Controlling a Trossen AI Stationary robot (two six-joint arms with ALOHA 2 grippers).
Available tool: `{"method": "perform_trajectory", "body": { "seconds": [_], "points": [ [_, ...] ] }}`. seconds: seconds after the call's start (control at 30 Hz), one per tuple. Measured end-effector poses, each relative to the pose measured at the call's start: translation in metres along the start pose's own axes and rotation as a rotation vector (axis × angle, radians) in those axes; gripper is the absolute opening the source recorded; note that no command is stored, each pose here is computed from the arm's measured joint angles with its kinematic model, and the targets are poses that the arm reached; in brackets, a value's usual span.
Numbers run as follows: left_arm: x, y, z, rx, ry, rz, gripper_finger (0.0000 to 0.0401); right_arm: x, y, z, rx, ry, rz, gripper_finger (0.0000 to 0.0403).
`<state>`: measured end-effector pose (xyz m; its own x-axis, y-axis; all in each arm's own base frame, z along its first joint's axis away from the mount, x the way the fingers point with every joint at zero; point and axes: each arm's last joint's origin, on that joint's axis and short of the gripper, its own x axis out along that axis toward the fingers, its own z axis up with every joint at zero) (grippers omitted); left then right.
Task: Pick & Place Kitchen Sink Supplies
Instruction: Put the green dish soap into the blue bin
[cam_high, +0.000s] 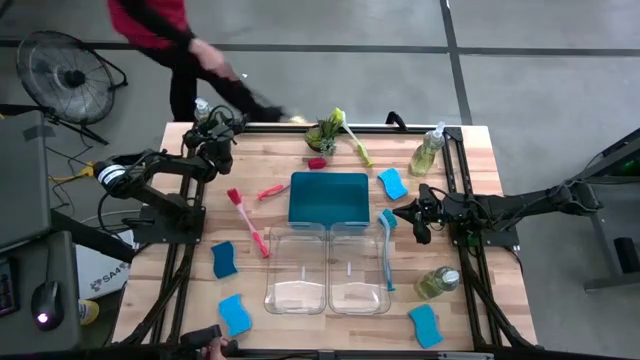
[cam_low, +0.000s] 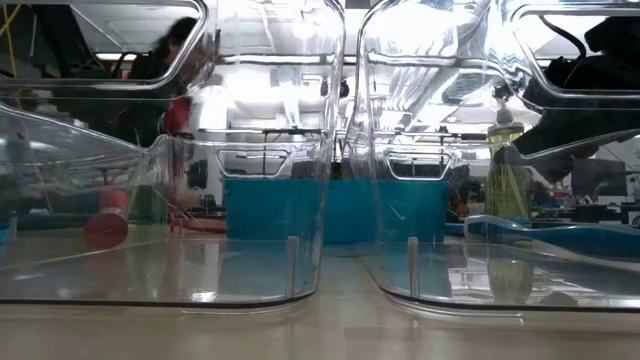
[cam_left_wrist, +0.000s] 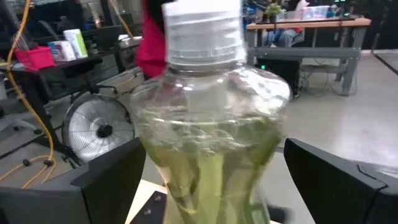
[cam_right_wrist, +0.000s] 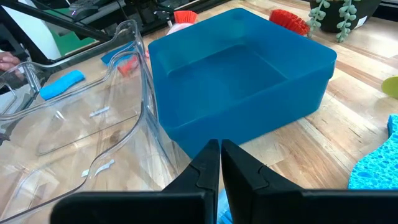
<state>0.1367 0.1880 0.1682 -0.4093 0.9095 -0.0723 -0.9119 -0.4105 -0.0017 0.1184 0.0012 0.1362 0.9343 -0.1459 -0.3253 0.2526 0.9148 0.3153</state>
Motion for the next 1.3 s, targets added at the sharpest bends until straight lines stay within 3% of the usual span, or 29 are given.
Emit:
{"method": "perform_trajectory", "body": {
  "seconds": [0.23, 0.73, 1.3],
  "points": [
    [0.0, -0.0006, -0.002, 0.013, 0.005, -0.001, 0.0362, 0.0, 0.0, 0.0, 0.0, 0.0, 0.0, 0.0012],
    [0.0, -0.001, -0.0032, 0.022, 0.007, -0.004, 0.0207, 0.0, 0.0, 0.0001, 0.0, 0.0, 0.0, 0.0012],
    [-0.0008, -0.0001, -0.0009, 0.014, 0.004, -0.012, 0.0184, 0.0, 0.0, 0.0, 0.0, 0.0, 0.0, 0.0012]
  ]
}}
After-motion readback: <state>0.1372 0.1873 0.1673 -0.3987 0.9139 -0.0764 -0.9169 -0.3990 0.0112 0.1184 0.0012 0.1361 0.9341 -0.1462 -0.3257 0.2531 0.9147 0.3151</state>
